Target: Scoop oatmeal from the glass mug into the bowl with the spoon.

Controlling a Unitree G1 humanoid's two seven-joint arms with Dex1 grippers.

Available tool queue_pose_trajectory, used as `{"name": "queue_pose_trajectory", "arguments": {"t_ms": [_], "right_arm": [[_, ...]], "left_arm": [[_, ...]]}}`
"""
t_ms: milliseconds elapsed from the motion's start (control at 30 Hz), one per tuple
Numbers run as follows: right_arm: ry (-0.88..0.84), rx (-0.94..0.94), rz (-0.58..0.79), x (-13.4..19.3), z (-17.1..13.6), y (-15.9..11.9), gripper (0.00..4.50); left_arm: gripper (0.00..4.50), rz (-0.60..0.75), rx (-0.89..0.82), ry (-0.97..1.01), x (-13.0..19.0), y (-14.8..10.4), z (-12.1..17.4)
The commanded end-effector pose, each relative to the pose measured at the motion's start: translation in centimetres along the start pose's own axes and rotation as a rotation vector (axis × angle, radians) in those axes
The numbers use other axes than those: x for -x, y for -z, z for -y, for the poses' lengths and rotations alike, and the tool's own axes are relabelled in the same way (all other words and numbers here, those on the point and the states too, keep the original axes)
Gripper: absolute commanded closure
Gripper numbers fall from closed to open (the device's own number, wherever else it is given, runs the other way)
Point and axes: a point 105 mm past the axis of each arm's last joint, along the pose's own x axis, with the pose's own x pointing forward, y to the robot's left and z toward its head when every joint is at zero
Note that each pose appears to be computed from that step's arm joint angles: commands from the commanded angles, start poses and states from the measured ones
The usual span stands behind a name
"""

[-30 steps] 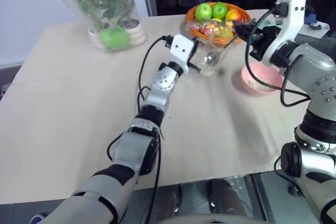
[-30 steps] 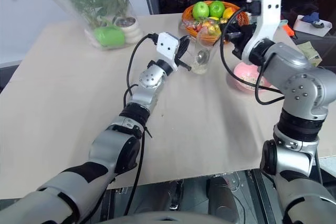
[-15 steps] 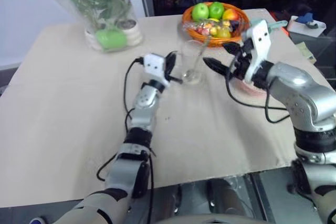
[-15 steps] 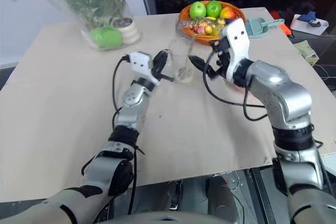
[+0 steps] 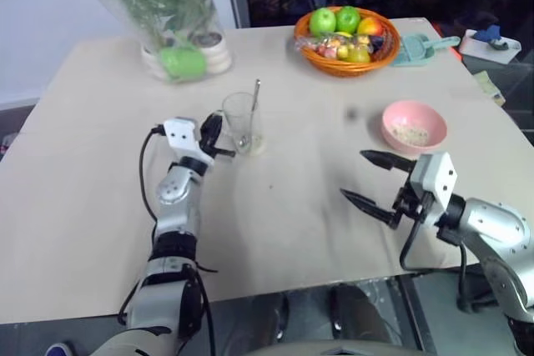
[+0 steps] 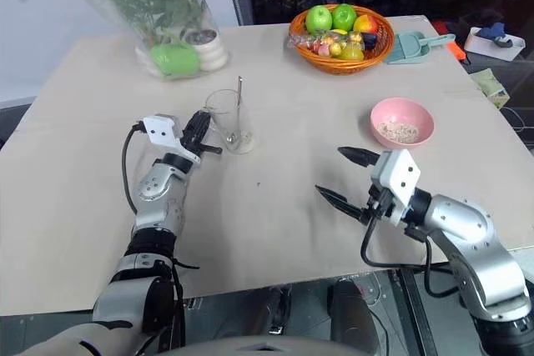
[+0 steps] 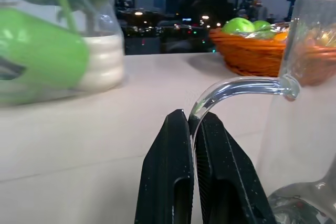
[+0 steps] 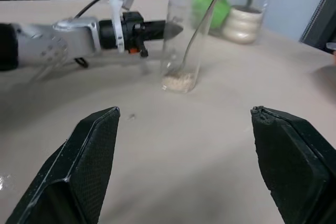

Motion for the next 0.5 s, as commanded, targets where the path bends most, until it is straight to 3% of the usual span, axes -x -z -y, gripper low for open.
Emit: {"name": "queue_pose_trajectory", "arguments": {"t_ms": [33, 300, 333, 500], "right_arm": [[0.029, 0.074, 0.065, 0.5, 0.2, -1.7, 0.46], [0.052, 0.079, 0.046, 1.0, 0.5, -1.5, 0.46], [0.055, 0.078, 0.045, 1.1, 0.6, -1.4, 0.4], [0.072, 0.087, 0.023, 1.4, 1.0, -1.0, 0.4]], "left_arm": [[4.5, 0.044, -0.009, -0.034, 0.5, -0.6, -1.0], [4.5, 0.013, 0.012, -0.083, 1.6, 0.3, -1.9], [3.81, 0.012, 0.013, -0.084, 1.7, 0.4, -1.8], [1.7, 0.031, 0.037, -0.07, 2.2, 0.0, -1.4]]}}
